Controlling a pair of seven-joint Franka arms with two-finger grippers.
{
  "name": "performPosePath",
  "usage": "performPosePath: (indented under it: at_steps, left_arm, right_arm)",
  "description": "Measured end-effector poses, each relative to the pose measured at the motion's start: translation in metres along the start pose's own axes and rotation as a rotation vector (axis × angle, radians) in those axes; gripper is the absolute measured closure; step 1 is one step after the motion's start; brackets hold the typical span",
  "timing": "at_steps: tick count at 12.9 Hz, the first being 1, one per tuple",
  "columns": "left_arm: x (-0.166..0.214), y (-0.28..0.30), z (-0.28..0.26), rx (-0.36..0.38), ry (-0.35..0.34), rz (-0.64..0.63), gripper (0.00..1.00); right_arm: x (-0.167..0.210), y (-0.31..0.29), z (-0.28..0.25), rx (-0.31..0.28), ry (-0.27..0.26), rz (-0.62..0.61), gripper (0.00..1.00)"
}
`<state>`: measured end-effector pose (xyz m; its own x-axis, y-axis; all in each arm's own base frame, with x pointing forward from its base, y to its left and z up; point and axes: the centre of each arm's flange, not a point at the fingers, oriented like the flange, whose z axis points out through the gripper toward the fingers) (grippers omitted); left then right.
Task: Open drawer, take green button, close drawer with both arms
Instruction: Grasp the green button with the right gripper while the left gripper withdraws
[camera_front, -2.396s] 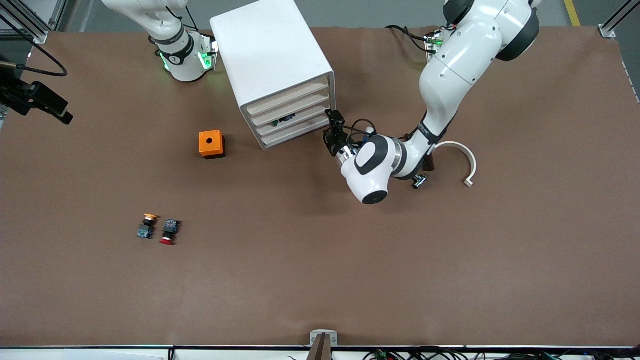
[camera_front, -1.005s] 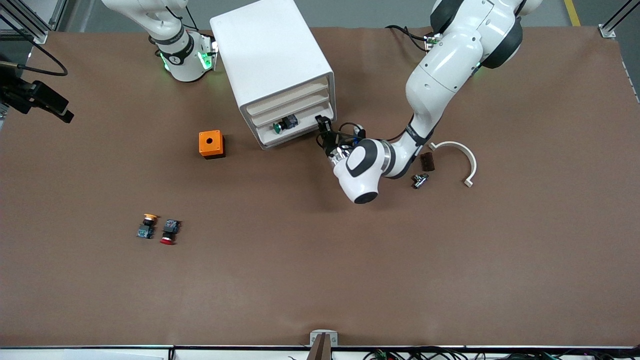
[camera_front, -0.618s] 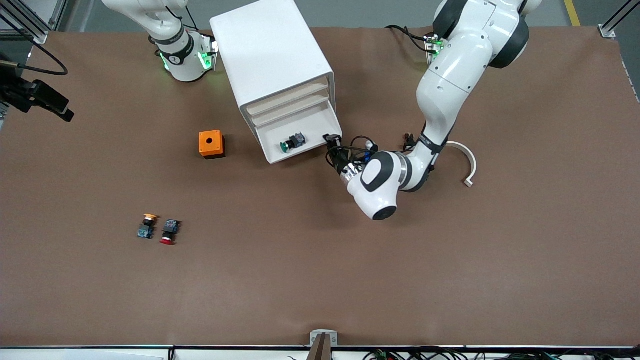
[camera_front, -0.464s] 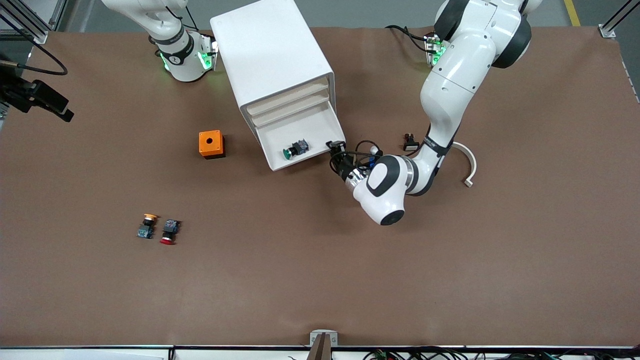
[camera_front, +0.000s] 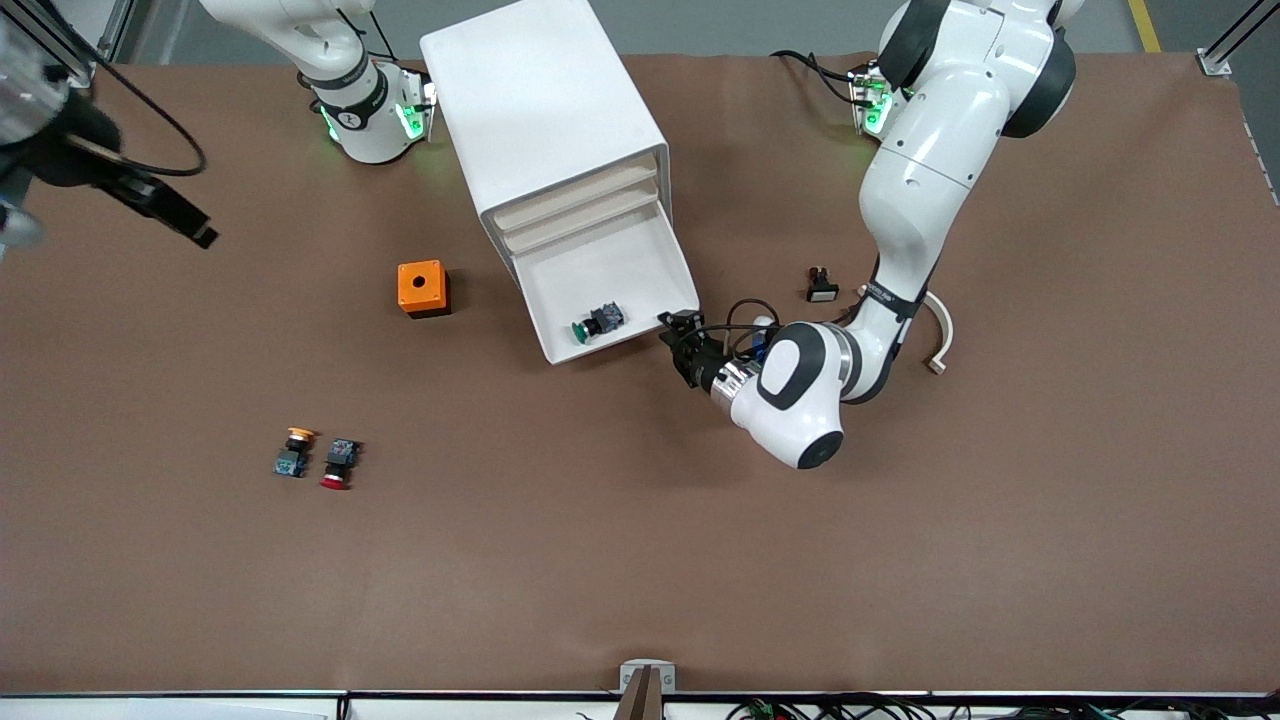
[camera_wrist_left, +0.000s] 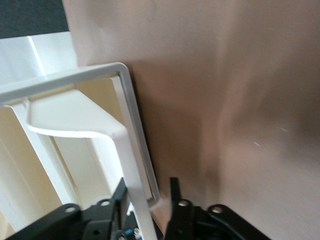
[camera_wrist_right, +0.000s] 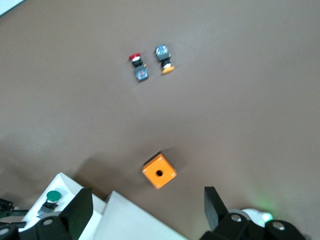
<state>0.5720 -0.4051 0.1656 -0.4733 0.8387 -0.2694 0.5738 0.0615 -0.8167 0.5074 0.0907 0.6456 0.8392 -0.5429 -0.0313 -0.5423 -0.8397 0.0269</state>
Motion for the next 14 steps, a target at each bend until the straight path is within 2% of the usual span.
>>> performPosePath:
  at_steps: [3, 4, 5, 8, 10, 14]
  left_arm:
    - [0.006, 0.001, -0.045, -0.051, -0.034, 0.012, 0.19]
    - [0.012, 0.0, -0.064, -0.083, -0.013, 0.042, 0.04]
    - [0.016, -0.007, -0.084, -0.137, 0.042, 0.1, 0.0]
    - [0.002, -0.062, -0.135, -0.345, 0.272, 0.255, 0.0]
    - [-0.013, -0.105, -0.159, -0.459, 0.382, 0.341, 0.0]
    - [-0.019, -0.174, -0.22, -0.571, 0.44, 0.549, 0.0]
  right_arm:
    - [-0.037, -0.064, 0.025, 0.011, -0.039, 0.148, 0.01]
    - [-0.043, -0.081, 0.036, 0.016, -0.055, 0.193, 0.01]
    - [-0.048, -0.097, 0.047, 0.018, -0.062, 0.235, 0.01]
    - [-0.073, -0.157, 0.091, 0.029, -0.066, 0.363, 0.01]
    - [-0.101, -0.201, 0.131, 0.03, -0.067, 0.435, 0.01]
    - [-0.152, -0.263, 0.203, 0.028, -0.064, 0.485, 0.01]
